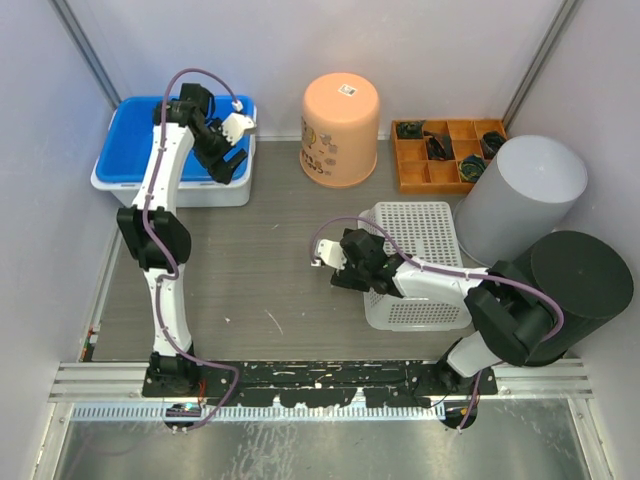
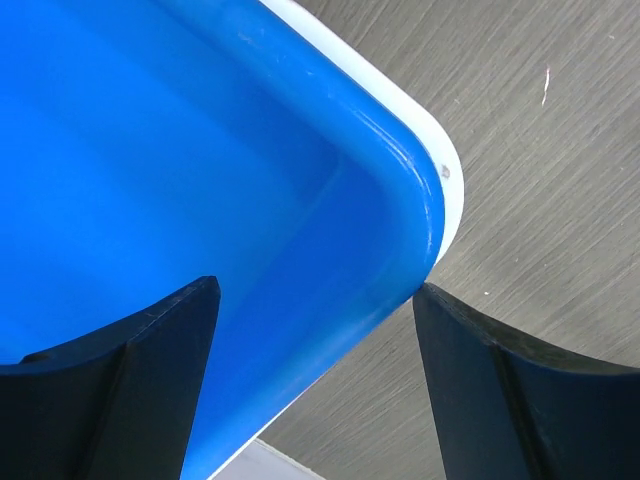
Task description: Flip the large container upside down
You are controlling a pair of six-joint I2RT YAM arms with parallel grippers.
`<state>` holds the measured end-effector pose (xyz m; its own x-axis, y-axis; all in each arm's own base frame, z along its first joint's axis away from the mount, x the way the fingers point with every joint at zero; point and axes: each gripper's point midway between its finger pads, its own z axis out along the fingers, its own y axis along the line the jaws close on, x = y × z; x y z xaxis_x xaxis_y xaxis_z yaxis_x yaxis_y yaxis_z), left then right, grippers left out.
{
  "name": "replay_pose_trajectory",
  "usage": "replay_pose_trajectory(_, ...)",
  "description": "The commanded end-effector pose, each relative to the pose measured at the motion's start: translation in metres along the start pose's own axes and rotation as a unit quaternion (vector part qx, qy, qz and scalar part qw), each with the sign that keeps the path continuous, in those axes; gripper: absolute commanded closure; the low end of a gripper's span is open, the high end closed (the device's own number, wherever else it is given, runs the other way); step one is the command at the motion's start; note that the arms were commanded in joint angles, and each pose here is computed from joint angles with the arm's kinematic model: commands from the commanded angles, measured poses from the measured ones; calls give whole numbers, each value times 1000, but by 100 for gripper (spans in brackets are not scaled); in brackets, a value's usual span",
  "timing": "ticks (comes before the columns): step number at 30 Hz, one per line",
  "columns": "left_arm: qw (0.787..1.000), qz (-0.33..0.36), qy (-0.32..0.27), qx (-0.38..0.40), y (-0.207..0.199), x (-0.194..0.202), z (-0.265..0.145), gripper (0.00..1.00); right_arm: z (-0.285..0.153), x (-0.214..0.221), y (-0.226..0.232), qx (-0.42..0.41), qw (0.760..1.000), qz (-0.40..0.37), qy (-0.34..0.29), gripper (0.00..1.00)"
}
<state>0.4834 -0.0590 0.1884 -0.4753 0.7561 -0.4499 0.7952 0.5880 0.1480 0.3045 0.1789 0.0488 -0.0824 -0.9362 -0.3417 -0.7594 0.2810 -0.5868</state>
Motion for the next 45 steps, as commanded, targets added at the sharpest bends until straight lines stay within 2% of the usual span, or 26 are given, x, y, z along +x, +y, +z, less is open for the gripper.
replay_pose_trajectory(1,998,-5,-43,-42,21,-24,-10,21,-13,92,1,15,985,28,171,0)
replay_pose_trajectory(9,996,-26,-26,-81,40,-20,7,33,-9,92,1,15,984,27,173,0)
replay_pose_trajectory(11,994,-37,-14,-105,50,-16,13,46,-9,92,0,17,984,29,173,0)
replay_pose_trajectory(13,989,-49,-7,-137,63,-14,16,72,-9,91,0,17,984,29,173,0)
replay_pose_trajectory(14,986,-54,-7,-155,70,-14,17,80,-9,91,-1,18,984,30,174,0)
replay_pose_trajectory(15,983,-58,-3,-173,76,-14,17,76,-9,91,-1,18,984,31,174,0)
replay_pose_trajectory(17,978,-57,4,-200,85,-13,18,51,-8,92,0,16,984,32,175,0)
replay_pose_trajectory(19,975,-49,15,-215,91,-11,22,52,-8,92,1,15,984,33,177,0)
replay_pose_trajectory(22,976,-26,47,-211,92,-1,34,71,-9,93,2,15,983,35,178,0)
replay_pose_trajectory(23,977,-16,57,-205,91,3,39,71,-9,93,2,14,983,37,178,0)
replay_pose_trajectory(25,978,0,83,-189,88,14,49,65,-10,94,3,14,983,39,179,0)
replay_pose_trajectory(26,979,10,93,-179,85,18,53,68,-10,94,4,13,983,40,178,0)
replay_pose_trajectory(28,978,17,108,-175,87,25,58,98,-11,95,5,12,983,43,179,0)
replay_pose_trajectory(29,978,20,110,-176,89,27,58,100,-11,96,6,11,983,45,180,0)
replay_pose_trajectory(32,973,26,113,-200,100,27,55,100,-12,97,8,11,982,47,182,0)
replay_pose_trajectory(35,965,25,109,-238,116,22,48,80,-12,99,9,11,982,49,184,0)
replay_pose_trajectory(37,960,22,95,-264,126,13,38,82,-13,99,10,10,982,51,184,0)
replay_pose_trajectory(40,957,-9,54,-286,130,-3,21,91,-12,99,10,11,981,52,185,0)
replay_pose_trajectory(43,964,-59,2,-258,111,-21,10,71,-12,100,10,11,981,52,185,0)
replay_pose_trajectory(45,962,-101,-28,-252,103,-30,3,70,-12,99,10,10,981,53,186,0)
